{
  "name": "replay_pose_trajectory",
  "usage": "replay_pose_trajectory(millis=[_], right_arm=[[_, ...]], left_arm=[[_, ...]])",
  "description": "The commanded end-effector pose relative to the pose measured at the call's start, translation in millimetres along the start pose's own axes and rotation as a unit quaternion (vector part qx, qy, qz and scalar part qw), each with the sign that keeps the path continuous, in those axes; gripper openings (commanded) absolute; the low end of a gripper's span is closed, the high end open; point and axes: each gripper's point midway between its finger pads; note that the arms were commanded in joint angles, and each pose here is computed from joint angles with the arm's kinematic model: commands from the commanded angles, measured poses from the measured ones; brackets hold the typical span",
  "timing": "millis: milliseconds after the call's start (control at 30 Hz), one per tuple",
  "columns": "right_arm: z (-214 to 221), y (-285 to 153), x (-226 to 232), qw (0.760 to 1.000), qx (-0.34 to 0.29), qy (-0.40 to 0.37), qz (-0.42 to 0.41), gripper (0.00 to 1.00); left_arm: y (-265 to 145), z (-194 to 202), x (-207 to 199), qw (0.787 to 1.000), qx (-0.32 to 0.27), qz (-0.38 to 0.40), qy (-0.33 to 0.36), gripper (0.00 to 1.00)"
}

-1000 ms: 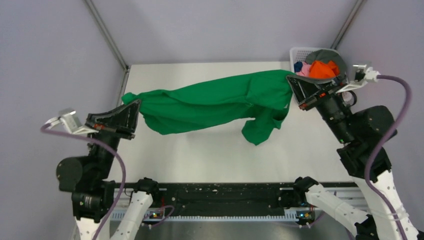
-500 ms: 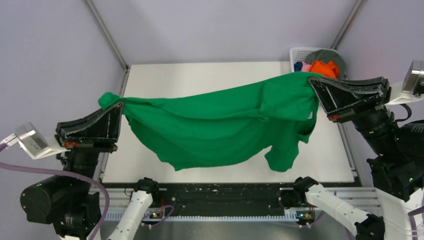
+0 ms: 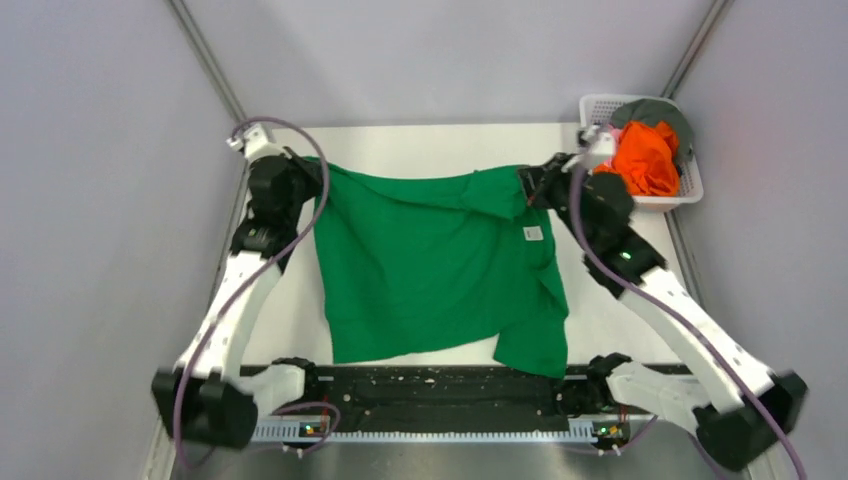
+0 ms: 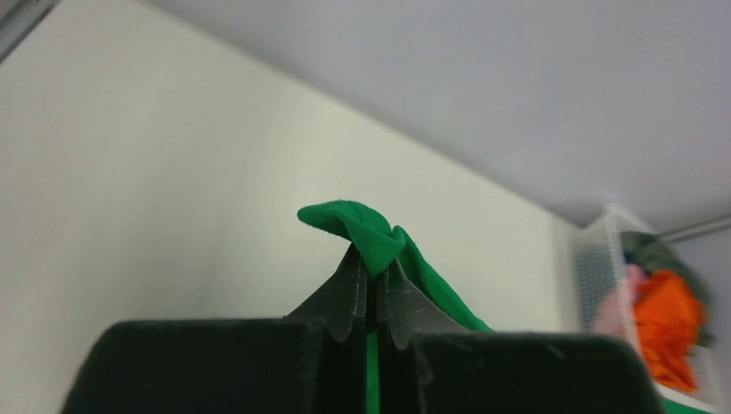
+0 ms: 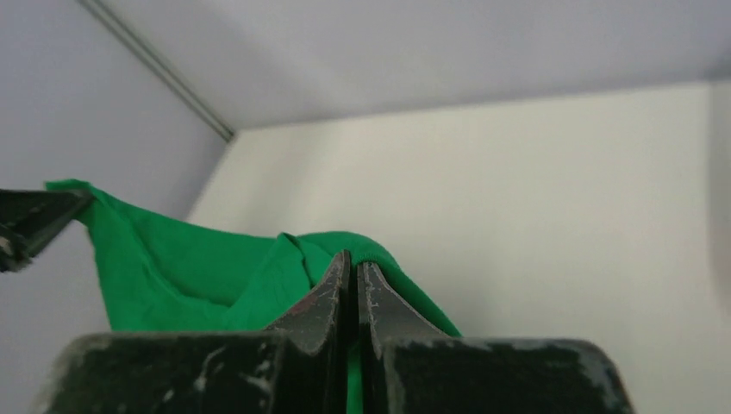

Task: Fold and stack the t-shirts
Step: Flatten out the tshirt

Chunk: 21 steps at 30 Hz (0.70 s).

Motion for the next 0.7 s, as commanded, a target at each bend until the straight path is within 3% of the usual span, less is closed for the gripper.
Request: replay_pose_trajectory(millis=[0, 133, 200, 233, 300, 333, 367, 433, 533, 667], right_arm=[[35, 65, -80, 0.994, -0.03, 0.01, 0.103, 0.0], [75, 133, -142, 0.993, -0.013, 0.023, 0.112, 0.0], [85, 167, -166, 0.994, -0.01, 0.016, 0.11, 0.07], [89, 183, -177, 0.994, -0.006, 0.014, 0.11, 0.12], [104, 207, -204, 0.992, 0.022, 0.013, 0.127, 0.32], [108, 213, -213, 0.99, 0.037, 0.01, 0.139, 0.42], [105, 218, -218, 0.988, 0.044, 0.005, 0.151, 0.62], [94, 219, -224, 0.982, 0.051, -0.016, 0.181, 0.96], [78, 195, -218, 0.976, 0.057, -0.03, 0.207, 0.99], [58, 134, -195, 0.975, 0.04, -0.003, 0.219, 0.99]], left_arm=[[88, 61, 68, 0.99, 0.036, -0.133, 0.027, 0.0], [177, 119, 92, 0.982, 0.114, -0.147, 0.028, 0.04], [215, 144, 98, 0.975, 0.153, -0.156, 0.034, 0.12], [232, 151, 99, 0.973, 0.166, -0.156, 0.038, 0.22], [251, 163, 99, 0.968, 0.195, -0.153, 0.043, 0.58], [257, 162, 96, 0.968, 0.199, -0.149, 0.042, 0.83], [260, 159, 92, 0.969, 0.198, -0.138, 0.045, 0.97], [257, 150, 86, 0.971, 0.195, -0.129, 0.047, 0.99], [232, 131, 75, 0.972, 0.197, -0.124, 0.042, 0.99], [150, 102, 51, 0.973, 0.204, -0.11, 0.025, 0.99]])
Point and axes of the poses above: each gripper's point midway between its finger pads, its own y axis out along the fingers, its own x axis along the line the jaws close on, z = x × y, and after that the axes turned 10 degrees about y, right-handed
